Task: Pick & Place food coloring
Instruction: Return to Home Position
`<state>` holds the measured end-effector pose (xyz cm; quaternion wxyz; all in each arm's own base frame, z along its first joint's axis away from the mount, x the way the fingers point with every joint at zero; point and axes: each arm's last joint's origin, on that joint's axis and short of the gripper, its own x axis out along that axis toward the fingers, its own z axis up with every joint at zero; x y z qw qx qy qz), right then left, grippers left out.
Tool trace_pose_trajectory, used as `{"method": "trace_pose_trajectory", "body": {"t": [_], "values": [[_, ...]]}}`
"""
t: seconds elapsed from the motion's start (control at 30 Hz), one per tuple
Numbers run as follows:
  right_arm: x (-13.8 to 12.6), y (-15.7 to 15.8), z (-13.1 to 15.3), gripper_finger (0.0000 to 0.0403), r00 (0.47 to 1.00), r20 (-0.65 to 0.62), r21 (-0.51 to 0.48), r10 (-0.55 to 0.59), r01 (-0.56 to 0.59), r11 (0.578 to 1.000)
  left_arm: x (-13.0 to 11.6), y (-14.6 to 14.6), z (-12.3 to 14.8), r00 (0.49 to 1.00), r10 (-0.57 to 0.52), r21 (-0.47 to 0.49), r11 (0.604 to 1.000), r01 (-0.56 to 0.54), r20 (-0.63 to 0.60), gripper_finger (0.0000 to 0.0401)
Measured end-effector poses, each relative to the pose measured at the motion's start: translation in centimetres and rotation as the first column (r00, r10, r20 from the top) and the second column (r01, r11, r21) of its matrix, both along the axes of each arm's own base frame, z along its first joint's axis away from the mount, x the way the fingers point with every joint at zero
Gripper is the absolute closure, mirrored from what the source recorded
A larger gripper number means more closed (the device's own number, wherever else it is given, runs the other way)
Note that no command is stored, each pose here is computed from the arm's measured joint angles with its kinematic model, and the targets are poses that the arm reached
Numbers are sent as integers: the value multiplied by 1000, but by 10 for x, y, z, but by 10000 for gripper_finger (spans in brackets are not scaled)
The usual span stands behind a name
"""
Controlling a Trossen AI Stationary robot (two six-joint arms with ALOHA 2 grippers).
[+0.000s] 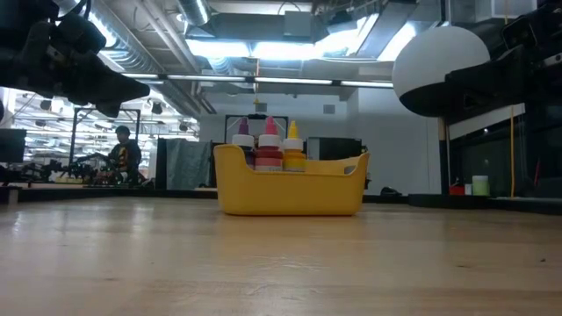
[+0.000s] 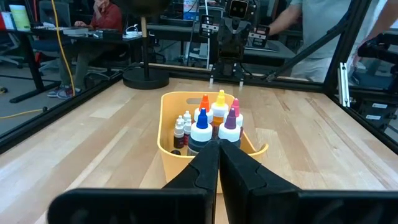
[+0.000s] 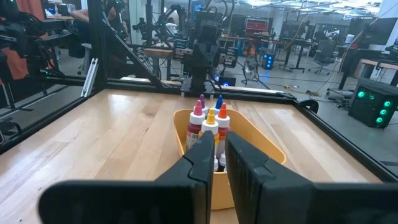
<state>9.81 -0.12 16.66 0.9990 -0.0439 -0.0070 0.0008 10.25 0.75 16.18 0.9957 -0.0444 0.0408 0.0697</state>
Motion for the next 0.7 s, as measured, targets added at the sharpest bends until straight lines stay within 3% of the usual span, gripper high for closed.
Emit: {"method": "trace_pose_trajectory", "body": {"t": [0.7], "values": [[0,0,0,359,1000,0,0,0,0,1000,0,0,0,1000,0,0,1000,0,0,391]]}}
